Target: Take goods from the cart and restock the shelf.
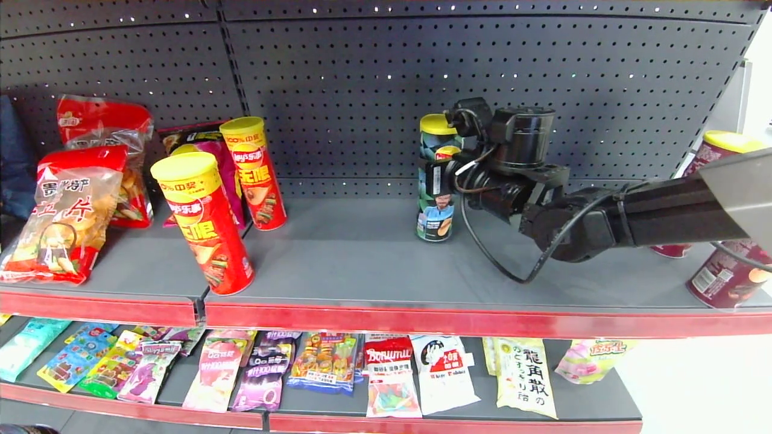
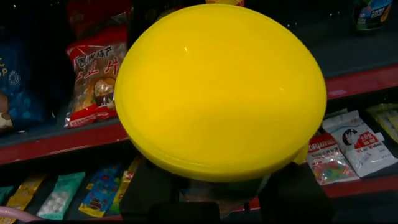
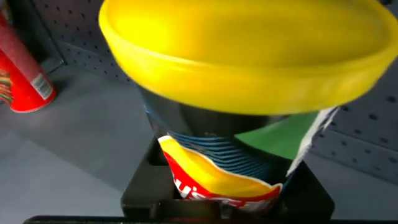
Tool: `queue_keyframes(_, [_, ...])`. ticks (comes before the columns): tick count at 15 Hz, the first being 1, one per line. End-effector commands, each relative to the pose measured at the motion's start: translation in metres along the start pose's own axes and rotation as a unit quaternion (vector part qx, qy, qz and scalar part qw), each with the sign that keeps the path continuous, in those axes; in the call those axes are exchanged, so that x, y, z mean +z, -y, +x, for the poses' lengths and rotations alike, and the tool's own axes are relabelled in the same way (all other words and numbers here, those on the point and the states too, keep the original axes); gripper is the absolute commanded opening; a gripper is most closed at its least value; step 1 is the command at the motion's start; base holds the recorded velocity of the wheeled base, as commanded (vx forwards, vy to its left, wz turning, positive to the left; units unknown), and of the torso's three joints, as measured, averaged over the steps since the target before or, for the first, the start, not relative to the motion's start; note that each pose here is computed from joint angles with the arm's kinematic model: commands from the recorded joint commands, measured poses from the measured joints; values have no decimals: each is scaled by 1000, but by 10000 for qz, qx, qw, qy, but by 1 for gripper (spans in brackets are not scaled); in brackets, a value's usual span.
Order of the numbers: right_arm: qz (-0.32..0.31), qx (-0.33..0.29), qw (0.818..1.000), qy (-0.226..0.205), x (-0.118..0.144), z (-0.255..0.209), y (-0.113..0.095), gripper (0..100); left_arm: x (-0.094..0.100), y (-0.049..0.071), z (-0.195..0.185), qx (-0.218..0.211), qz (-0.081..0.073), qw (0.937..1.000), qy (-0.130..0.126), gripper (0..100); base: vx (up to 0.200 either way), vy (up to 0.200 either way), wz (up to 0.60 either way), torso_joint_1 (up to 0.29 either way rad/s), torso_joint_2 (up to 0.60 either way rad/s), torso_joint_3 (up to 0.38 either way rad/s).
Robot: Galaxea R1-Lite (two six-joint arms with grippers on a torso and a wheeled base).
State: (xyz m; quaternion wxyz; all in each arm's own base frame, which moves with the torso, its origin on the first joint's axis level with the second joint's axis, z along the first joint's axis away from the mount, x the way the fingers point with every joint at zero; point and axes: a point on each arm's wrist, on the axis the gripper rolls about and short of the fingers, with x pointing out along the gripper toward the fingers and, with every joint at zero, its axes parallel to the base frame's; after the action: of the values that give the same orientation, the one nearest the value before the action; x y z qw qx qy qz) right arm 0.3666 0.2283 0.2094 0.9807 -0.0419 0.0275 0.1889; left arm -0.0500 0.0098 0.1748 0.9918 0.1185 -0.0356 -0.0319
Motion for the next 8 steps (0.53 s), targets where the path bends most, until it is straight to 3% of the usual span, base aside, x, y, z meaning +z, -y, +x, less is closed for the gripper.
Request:
queue_keyframes(1, [22,-58,9999,99,15,-23,-6,0,-1,0,0,0,0,10000,-3,0,0,0,0,0,0,0])
queue_keyframes(6, [-3,-602,9978,-271,7,-78,-21,0,-1,0,0,1,-1,10000,5,0,0,0,0,0,0,0])
queue_keyframes(8, [143,-1112,9935,-201,3,-85,-27,0,-1,0,0,-8,0,10000,-1,0,0,0,0,0,0,0])
